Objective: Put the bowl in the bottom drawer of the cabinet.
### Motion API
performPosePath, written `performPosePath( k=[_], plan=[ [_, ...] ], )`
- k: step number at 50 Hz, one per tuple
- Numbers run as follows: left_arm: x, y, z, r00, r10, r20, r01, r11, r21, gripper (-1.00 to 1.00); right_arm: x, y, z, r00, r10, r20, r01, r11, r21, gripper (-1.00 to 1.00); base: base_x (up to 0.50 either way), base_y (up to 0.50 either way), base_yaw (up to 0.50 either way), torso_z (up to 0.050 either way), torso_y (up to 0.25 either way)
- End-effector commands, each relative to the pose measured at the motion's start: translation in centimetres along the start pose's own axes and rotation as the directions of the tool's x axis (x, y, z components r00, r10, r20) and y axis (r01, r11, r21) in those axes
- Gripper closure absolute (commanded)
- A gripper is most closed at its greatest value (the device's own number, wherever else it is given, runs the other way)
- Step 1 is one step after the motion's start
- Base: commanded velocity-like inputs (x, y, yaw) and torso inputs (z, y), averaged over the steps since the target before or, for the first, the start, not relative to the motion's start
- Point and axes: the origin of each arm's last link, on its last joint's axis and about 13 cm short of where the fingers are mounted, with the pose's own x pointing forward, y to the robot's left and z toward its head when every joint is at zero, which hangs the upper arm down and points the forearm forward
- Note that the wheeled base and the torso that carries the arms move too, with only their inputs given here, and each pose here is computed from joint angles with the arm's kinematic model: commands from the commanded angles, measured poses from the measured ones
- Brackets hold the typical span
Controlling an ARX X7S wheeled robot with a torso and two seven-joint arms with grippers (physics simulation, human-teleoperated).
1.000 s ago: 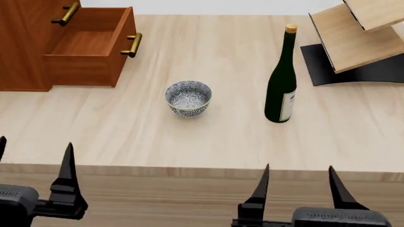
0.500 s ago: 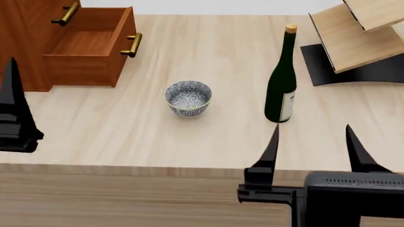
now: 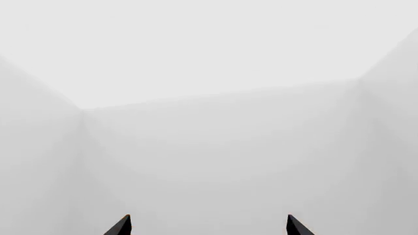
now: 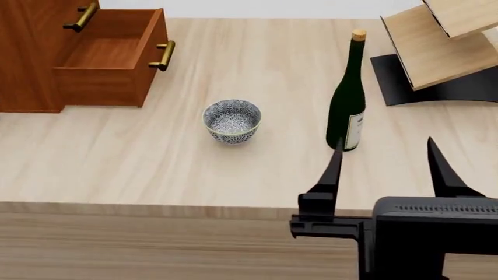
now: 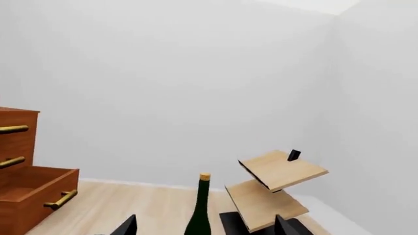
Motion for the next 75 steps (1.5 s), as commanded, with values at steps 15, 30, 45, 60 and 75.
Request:
performPosePath(
  k=[15, 30, 45, 60, 75],
  plan=[
    [-0.33, 0.37, 0.65, 1.0, 0.001, 0.013, -0.001, 1.0, 0.016, -1.0, -0.07, 0.28, 0.08, 1.0, 0.006, -0.007, -0.006, 1.0, 0.001, -1.0, 0.0, 0.08, 0.0, 0.0, 0.0],
    [-0.25, 0.26, 0.61, 1.0, -0.003, 0.008, 0.003, 1.0, 0.027, -1.0, -0.14, 0.17, 0.08, 1.0, 0.007, -0.008, -0.007, 1.0, 0.008, -1.0, 0.0, 0.35, 0.0, 0.0, 0.0],
    [-0.01, 0.02, 0.56, 1.0, -0.01, 0.0, 0.01, 0.999, 0.037, -1.0, -0.22, 0.0, 0.0, 1.0, 0.005, -0.008, -0.005, 1.0, 0.012, -1.0, 0.0, 0.35, 0.0, 0.0, 0.0],
    [0.03, -0.15, 0.41, 1.0, -0.019, -0.004, 0.02, 0.999, 0.039, -1.0, -0.34, -0.13, -0.26, 1.0, 0.005, -0.014, -0.005, 1.0, 0.015, -1.0, 0.0, 0.35, 0.0, 0.0, 0.0],
    [0.06, -0.25, 0.21, 1.0, -0.024, -0.007, 0.024, 0.999, 0.039, -1.0, -0.47, -0.3, -0.62, 1.0, -0.002, -0.02, 0.003, 1.0, 0.017, -1.0, 0.0, 0.34, 0.0, 0.0, 0.0]
  ],
)
